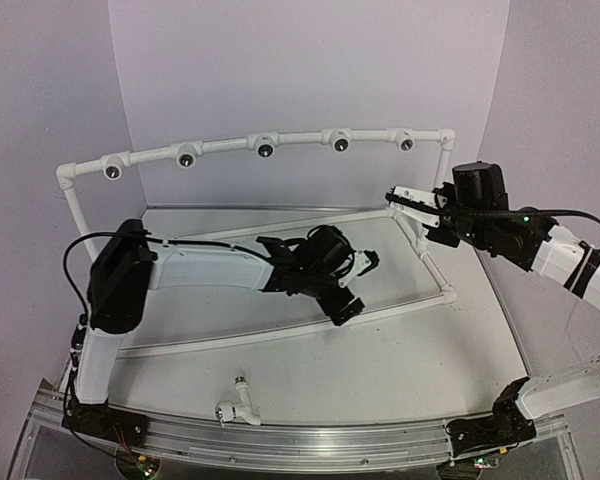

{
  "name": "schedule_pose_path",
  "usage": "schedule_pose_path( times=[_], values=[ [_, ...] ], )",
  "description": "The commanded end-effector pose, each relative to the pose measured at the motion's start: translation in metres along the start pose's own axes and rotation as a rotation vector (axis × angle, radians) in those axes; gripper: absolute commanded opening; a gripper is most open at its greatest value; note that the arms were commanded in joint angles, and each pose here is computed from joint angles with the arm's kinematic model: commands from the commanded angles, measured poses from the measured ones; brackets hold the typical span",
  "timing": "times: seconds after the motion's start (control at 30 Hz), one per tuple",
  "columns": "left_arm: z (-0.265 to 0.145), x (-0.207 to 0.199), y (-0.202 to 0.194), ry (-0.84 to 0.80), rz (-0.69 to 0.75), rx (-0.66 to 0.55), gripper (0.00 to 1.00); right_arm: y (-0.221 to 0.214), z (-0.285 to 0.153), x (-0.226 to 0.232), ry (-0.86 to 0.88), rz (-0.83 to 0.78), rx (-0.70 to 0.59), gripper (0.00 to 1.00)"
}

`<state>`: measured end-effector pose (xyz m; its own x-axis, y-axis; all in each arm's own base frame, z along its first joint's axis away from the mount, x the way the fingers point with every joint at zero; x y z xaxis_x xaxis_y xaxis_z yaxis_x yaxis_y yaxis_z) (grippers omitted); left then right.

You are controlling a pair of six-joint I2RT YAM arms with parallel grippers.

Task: Install the water faucets
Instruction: Hold the pipeline at the center of the board.

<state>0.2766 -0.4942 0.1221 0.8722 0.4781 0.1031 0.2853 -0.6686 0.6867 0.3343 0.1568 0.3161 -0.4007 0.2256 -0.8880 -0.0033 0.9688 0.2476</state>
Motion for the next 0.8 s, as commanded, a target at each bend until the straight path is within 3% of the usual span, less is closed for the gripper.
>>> schedule_pose_path(
  times=[0.0,0.2,0.37,0.5,0.57,0.77],
  values=[
    [0.061,-0.014,0.003,-0.068,0.047,0.012,1.00,-0.005,0.002,-0.055,-0.184,0.074,0.019,0.00],
    [0.106,-0.023,-0.009,-0.126,0.086,0.031,0.95,-0.011,-0.002,-0.086,-0.259,0.169,0.070,0.00],
    [0.119,-0.042,-0.028,-0.178,0.039,0.069,0.67,-0.004,-0.032,-0.104,-0.245,0.237,-0.021,0.00],
    [0.121,-0.064,-0.051,-0.218,0.081,0.120,0.34,-0.007,-0.041,-0.101,-0.242,0.251,-0.042,0.08],
    [0.117,-0.077,-0.062,-0.233,0.118,0.142,0.27,-0.011,-0.039,-0.085,-0.200,0.207,-0.038,0.00],
    [0.105,-0.099,-0.090,-0.274,0.163,0.197,0.08,-0.021,-0.033,-0.046,-0.104,0.103,-0.019,0.00]
  ],
)
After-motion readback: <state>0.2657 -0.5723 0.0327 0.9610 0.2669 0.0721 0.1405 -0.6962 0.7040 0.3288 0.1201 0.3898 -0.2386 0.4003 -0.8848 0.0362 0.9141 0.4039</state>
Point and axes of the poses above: each gripper's point midway between its finger pads, its own z axis out along the fingers, its own x axis along the line the jaws close on, y = z × x, the point moved 2 cm from there along -z, back along the fingers, and after that the axes turned 2 degrees about -z, right-handed, at the moved point
